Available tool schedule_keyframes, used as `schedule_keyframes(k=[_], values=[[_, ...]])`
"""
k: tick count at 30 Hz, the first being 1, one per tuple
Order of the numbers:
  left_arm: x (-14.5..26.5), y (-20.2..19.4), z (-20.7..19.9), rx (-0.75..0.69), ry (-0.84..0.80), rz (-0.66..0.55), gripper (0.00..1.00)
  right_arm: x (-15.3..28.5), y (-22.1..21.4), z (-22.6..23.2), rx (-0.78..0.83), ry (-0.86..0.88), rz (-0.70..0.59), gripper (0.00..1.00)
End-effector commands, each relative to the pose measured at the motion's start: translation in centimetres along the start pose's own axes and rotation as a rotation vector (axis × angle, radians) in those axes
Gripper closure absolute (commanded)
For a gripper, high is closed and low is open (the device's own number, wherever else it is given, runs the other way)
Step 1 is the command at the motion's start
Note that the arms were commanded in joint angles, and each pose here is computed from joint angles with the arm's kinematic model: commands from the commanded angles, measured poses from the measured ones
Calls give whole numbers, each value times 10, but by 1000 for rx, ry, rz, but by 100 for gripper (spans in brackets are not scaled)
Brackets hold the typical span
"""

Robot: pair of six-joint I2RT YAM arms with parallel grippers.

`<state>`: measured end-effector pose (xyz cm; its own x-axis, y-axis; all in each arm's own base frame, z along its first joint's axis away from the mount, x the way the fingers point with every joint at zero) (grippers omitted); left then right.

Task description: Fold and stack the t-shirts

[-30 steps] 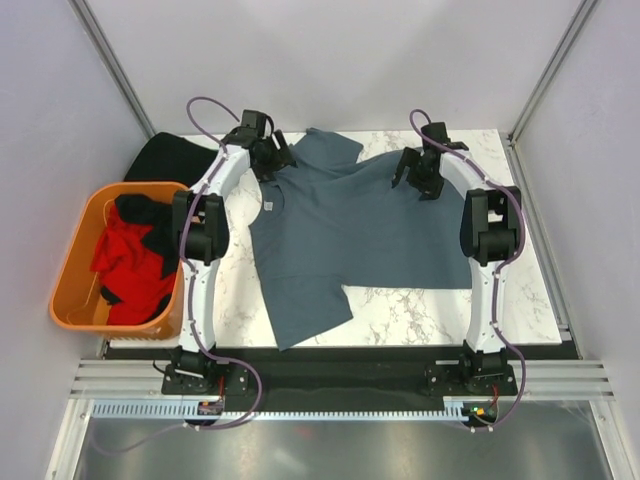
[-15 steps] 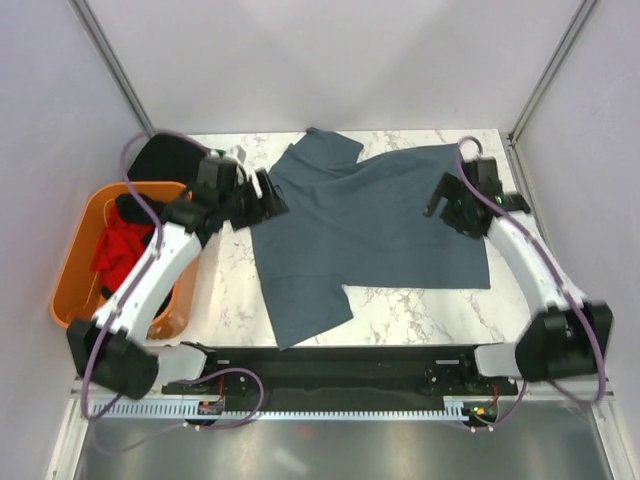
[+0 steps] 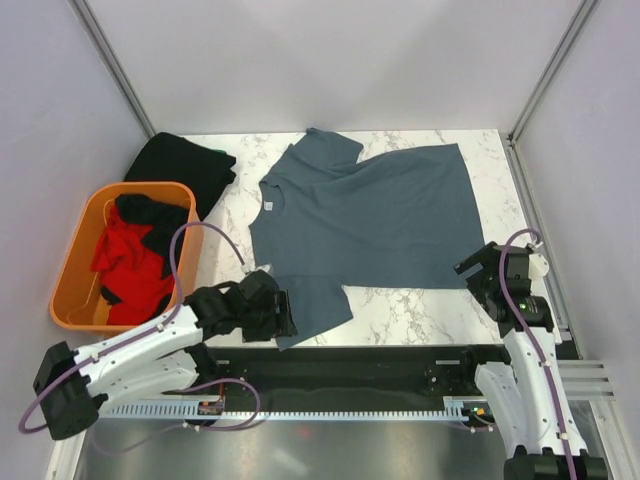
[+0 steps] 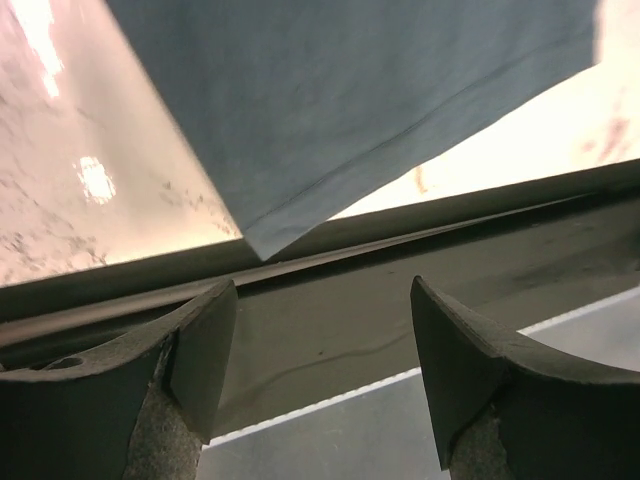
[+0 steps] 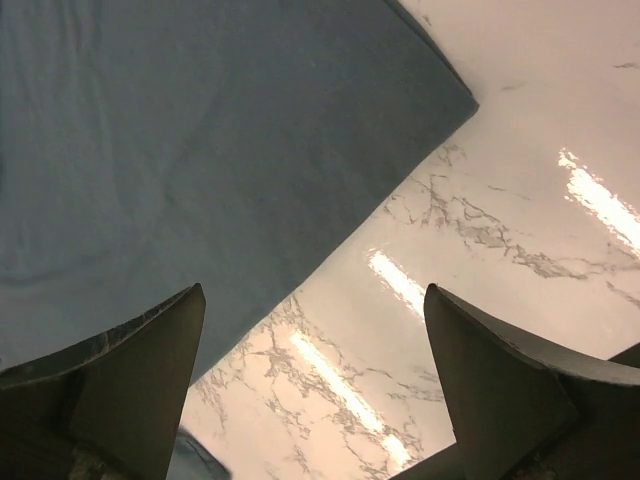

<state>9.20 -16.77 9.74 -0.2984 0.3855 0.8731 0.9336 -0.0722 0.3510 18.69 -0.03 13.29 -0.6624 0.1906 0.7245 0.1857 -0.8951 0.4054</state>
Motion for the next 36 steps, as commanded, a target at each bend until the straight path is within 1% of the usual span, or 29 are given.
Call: schedule_keyframes(k=[1,3,5,11,15,20,21,22,24,25,28,31,34,36], values=[[-15,-8,1,117,72,-27,22,-9,-6,4,-66,-19,38,2],[-23,-14,1,122,72,-15,23,-14,-6,-5,-30,-84,39,2],[-30,-21,2,115,80,2,24,-16,-1,-12,-20,-123,0,2],[-43,-21,6,116,108,-14,27,-21,5,-13,-14,-128,-45,2],[-48,-18,9,135,115,-52,34,-28,7,-12,4,-136,-50,2],[-56,-11,10,141,130,-95,44,-38,15,-14,21,-164,-90,2],[-57,-10,10,140,131,-98,48,-40,15,-14,21,-166,-90,2],[-58,-9,10,140,129,-103,58,-42,16,-15,15,-168,-88,2],[-61,-8,9,140,119,-123,69,-47,18,-15,1,-168,-81,2],[-61,-7,11,143,119,-130,84,-50,17,-18,-4,-175,-77,2],[-62,-5,13,152,117,-161,97,-57,24,-26,-29,-199,-78,2],[-63,-3,13,156,97,-185,98,-64,33,-40,-66,-236,-85,2],[-63,-2,13,159,84,-199,98,-73,43,-47,-106,-218,-78,2],[-63,-1,13,161,78,-208,98,-79,46,-55,-136,-224,-46,2]])
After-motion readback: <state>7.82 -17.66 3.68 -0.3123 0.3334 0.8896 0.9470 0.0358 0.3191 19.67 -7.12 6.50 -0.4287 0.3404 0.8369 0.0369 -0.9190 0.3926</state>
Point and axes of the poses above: each gripper's point midway between its finger pads, its own x axis back along the fingers, its own z axis along the line the jaws close on, y = z × x, the point moved 3 cm from there along x, back along the fingers, and after that the axes turned 13 degrees about -x, right-handed, at the moved point
